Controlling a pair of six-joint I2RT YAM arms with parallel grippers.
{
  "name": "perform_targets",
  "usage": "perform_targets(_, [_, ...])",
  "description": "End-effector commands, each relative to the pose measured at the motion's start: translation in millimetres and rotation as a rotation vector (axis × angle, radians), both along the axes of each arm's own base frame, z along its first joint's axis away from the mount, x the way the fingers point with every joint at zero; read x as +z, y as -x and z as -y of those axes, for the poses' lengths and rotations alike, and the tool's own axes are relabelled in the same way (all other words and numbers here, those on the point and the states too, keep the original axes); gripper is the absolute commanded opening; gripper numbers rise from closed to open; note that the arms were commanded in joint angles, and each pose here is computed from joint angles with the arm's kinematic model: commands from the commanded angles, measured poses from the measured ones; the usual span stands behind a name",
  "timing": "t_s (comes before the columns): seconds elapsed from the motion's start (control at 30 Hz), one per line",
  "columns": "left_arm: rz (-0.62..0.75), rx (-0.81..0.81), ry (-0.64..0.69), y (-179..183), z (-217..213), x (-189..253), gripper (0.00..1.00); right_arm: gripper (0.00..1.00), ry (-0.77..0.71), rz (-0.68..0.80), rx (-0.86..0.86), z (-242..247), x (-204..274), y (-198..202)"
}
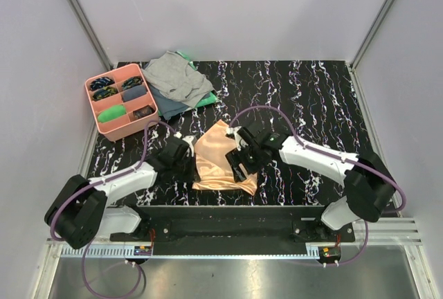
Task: Fold the napkin, place the utensils inside, and roll it up
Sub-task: Roll the napkin with the utensil
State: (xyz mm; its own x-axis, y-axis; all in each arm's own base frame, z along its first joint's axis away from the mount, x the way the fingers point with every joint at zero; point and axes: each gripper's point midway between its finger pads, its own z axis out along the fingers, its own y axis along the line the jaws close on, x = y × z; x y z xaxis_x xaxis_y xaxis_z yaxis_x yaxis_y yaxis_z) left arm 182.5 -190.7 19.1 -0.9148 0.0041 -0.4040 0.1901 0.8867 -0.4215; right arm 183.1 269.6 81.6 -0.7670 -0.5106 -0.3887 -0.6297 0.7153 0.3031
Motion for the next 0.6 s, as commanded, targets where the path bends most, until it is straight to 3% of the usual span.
perform_targets(0.0, [-0.020,-0.017,-0.017,-6,1,3,0.00,0.80,0.125,0.086,-0.086,10,-9,12])
perform_targets(0.23, [-0.042,-0.029,-0.015,-6,3,2,0.00,0.81,0.188,0.252,-0.061,-1,-1,4])
perform_targets(0.57, [-0.053,-0.030,-0.027,-11,2,3,0.00,0.77,0.308,0.212,0.094,-4,-24,13])
